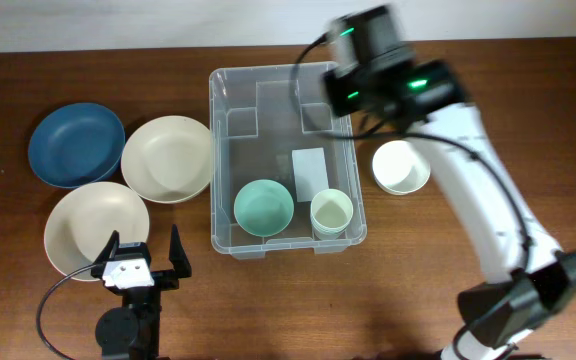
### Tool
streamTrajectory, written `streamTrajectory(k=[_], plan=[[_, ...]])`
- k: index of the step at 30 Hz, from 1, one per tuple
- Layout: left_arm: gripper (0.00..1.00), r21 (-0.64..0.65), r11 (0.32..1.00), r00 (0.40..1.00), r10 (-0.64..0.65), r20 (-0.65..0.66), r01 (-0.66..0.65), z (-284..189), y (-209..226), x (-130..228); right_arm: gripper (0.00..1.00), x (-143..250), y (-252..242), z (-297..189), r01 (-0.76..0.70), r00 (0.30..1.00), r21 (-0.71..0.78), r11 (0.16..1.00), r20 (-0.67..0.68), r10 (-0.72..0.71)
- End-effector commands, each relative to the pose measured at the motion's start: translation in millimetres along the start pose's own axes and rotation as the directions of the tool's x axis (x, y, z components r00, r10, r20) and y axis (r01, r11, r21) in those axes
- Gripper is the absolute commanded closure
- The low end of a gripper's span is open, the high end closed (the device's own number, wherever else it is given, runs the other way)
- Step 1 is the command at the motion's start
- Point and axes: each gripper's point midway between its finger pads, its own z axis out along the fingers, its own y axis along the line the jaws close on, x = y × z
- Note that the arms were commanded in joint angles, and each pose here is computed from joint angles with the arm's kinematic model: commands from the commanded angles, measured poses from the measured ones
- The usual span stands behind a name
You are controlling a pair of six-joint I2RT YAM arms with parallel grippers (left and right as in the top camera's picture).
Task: Pack container
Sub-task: 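Lower the mint-green bowl into the bin's front-left and open the gripper, then move the right gripper back right over the yellow bowl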
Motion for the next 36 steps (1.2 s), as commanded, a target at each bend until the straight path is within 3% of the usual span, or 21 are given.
streamTrajectory(k=[1, 9, 11, 12, 13, 27, 36], plan=[[0.0, -0.001, 1.0, 1.0, 0.013, 0.003, -0.013, 0.1, -0.3, 1.3, 0.53, -0.2, -59.8, -16.0, -0.126, 0.992, 0.09, 0.988, 0.014, 0.126], [0.0, -0.001, 1.0, 1.0, 0.013, 0.003, -0.013, 0.1, -0.3, 1.3, 0.36, 41.3, -167.5, -21.3, -0.3, 0.946, 0.237, 0.924, -0.05, 0.32], [0.0, -0.001, 1.0, 1.0, 0.013, 0.003, -0.013, 0.1, -0.3, 1.3, 0.25, 48.3, -177.9, -14.6, -0.338, 0.932, 0.206, 0.918, -0.066, 0.357], [0.0, -0.001, 1.0, 1.0, 0.013, 0.003, -0.013, 0.1, -0.3, 1.3, 0.1, 52.7, -180.5, -7.1, -0.36, 0.922, 0.172, 0.917, -0.082, 0.378], [0.0, -0.001, 1.0, 1.0, 0.013, 0.003, -0.013, 0.1, -0.3, 1.3, 0.01, 54.9, -182.7, -2.3, -0.371, 0.917, 0.158, 0.915, -0.09, 0.387], [0.0, -0.001, 1.0, 1.0, 0.013, 0.003, -0.013, 0.1, -0.3, 1.3, 0.0, 104.9, -217.5, 127.7, -0.402, 0.878, 0.175, 0.899, -0.207, 0.432], [0.0, -0.001, 1.0, 1.0, 0.013, 0.003, -0.013, 0.1, -0.3, 1.3, 0.1, 122.0, -229.9, 175.4, -0.392, 0.88, 0.196, 0.899, -0.204, 0.429]])
